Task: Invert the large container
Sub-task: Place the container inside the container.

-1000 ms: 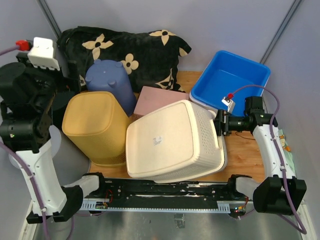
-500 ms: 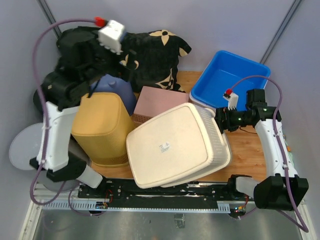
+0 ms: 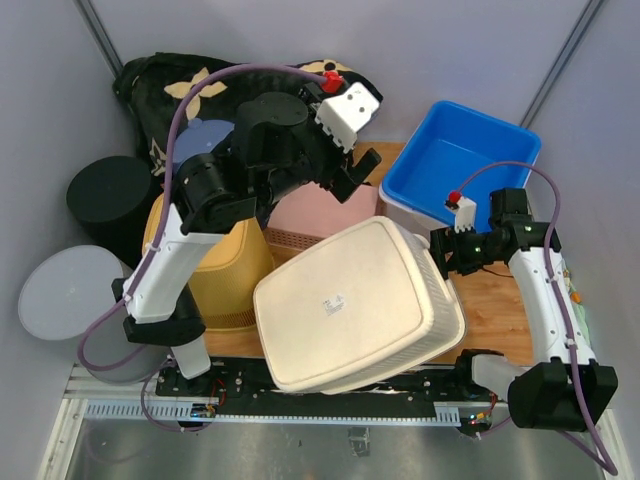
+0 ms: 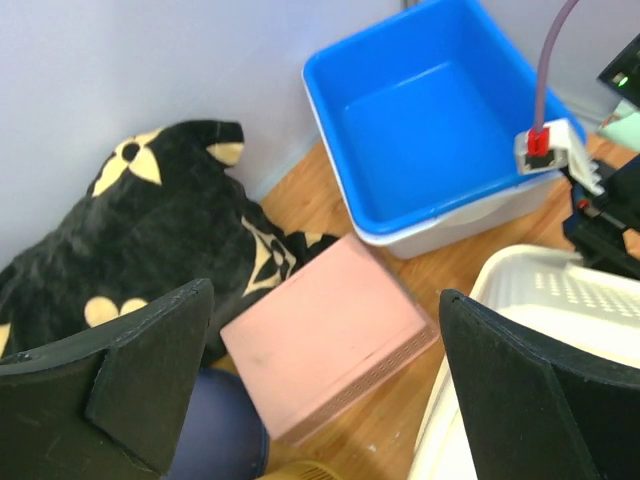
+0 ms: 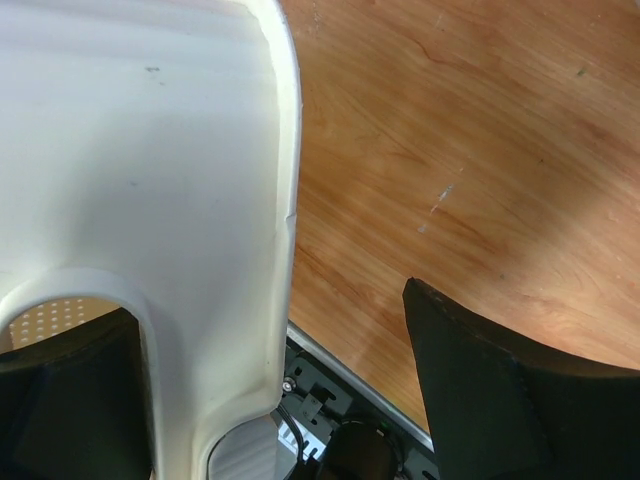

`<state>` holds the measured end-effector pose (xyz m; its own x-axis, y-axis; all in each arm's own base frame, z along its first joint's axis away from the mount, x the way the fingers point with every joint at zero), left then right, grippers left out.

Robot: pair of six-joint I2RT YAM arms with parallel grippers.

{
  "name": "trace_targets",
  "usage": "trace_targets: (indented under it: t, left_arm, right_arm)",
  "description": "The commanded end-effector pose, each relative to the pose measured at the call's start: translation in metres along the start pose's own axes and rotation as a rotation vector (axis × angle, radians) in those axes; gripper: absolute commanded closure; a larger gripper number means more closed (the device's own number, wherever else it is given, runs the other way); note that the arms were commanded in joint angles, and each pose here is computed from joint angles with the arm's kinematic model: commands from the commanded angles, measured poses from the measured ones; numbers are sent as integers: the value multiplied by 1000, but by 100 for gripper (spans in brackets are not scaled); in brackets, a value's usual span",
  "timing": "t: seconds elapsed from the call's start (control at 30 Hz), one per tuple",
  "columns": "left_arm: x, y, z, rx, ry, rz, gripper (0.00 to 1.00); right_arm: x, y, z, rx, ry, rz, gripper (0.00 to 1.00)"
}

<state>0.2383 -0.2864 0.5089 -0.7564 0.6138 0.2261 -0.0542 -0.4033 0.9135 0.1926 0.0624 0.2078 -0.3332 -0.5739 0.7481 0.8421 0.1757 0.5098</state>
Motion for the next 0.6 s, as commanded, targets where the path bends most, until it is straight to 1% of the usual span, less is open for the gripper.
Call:
trace_targets:
  t: [0.0, 0.07, 0.13, 0.2, 0.27, 0.33, 0.4, 0.47, 0.57]
  left_arm:
    - [21, 29, -14, 2, -32, -111, 1]
    - [25, 30, -43, -15, -136, -111, 1]
    - [10, 16, -81, -54, -219, -49, 1]
    - [-5, 3, -117, -96, -266, 8, 1]
    - [-13, 2, -145, -125, -314, 11, 1]
    - [-13, 13, -160, -140, -344, -36, 1]
    - [-16, 25, -162, -141, -336, -99, 1]
    - [-23, 29, -165, -149, -317, -131, 1]
    - [-42, 21, -181, -172, -318, -115, 1]
  right_arm:
    - [8, -3, -29, 226, -214, 19, 15]
    - [7, -1, -30, 235, -215, 5, 15]
    - [5, -1, -30, 235, -206, 7, 15]
    - [3, -1, -30, 230, -192, 12, 15]
    - [1, -1, -30, 220, -186, 17, 15]
    - [0, -1, -31, 211, -186, 23, 15]
    - [0, -1, -32, 208, -194, 25, 15]
    - [0, -2, -32, 210, -196, 35, 15]
    - [1, -3, -30, 211, -194, 42, 15]
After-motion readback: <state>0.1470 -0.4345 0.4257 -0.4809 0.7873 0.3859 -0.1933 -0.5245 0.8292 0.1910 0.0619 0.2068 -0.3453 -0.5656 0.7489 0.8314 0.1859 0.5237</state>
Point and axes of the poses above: each gripper's point midway between its finger pads, its own x axis back along the fingers, its own z axis along the line the jaws close on, y = z × x, the point moved 4 cm from there along x, back along the fingers, and after that the axes turned 2 degrees about -x, right-handed, at the moved point
